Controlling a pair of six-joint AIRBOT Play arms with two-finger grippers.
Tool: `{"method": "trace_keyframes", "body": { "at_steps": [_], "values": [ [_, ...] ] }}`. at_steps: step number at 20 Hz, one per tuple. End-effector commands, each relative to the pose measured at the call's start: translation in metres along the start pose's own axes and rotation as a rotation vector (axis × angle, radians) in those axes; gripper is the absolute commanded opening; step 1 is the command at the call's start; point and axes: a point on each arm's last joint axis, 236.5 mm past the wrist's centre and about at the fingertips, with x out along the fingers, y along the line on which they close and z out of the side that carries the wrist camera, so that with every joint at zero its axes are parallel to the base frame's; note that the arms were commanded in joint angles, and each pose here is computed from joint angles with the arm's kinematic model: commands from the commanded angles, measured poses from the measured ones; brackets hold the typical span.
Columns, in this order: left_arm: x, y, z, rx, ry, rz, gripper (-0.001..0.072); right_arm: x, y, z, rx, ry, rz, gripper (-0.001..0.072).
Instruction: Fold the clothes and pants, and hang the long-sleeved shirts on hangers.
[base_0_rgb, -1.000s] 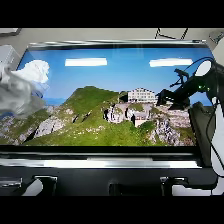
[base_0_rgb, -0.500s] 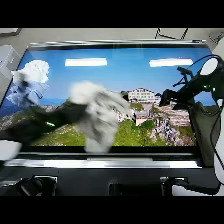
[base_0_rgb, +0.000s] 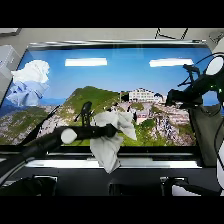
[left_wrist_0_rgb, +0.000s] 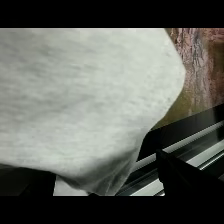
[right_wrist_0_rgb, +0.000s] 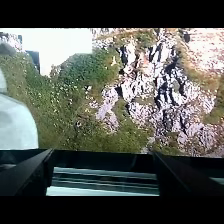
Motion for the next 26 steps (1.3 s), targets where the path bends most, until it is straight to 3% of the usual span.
{"method": "trace_keyframes", "body": {
  "at_steps": [1,4,8,13,19,20,23,24,26],
  "values": [
    [-0.041,0.03,0.019,0.062,0.166,0.044,0.0716,0.008,0.005,0.001,-0.005,-0.004,0.026,0.0675],
    [-0.091,0.068,0.013,-0.005,0.29,0.074,0.0715,0.045,0.028,-0.021,-0.011,0.086,0.157,0.0692],
    [-0.099,0.086,-0.058,-0.021,0.434,0.083,0.0715,0.095,0.072,-0.057,0.028,0.19,0.401,0.0696],
    [-0.062,0.049,-0.132,-0.099,0.453,-0.074,0.0714,0.141,0.08,-0.09,0.106,0.275,0.479,0.0711],
    [-0.017,0.031,-0.179,-0.119,0.418,-0.068,0.0707,0.162,0.108,-0.097,0.142,0.306,0.562,0.0713],
    [-0.012,0.033,-0.178,-0.143,0.403,-0.052,0.0571,0.167,0.116,-0.098,0.122,0.305,0.558,0.0714],
    [-0.004,0.04,-0.181,-0.188,0.404,-0.019,0.0066,0.186,0.143,-0.095,0.107,0.281,0.555,0.0715],
    [-0.005,0.039,-0.18,-0.173,0.402,-0.025,0.0028,0.189,0.154,-0.093,0.124,0.279,0.58,0.0713],
    [-0.006,0.036,-0.178,-0.16,0.395,-0.034,0.0027,0.194,0.169,-0.092,0.152,0.282,0.611,0.0699]
  ]
}}
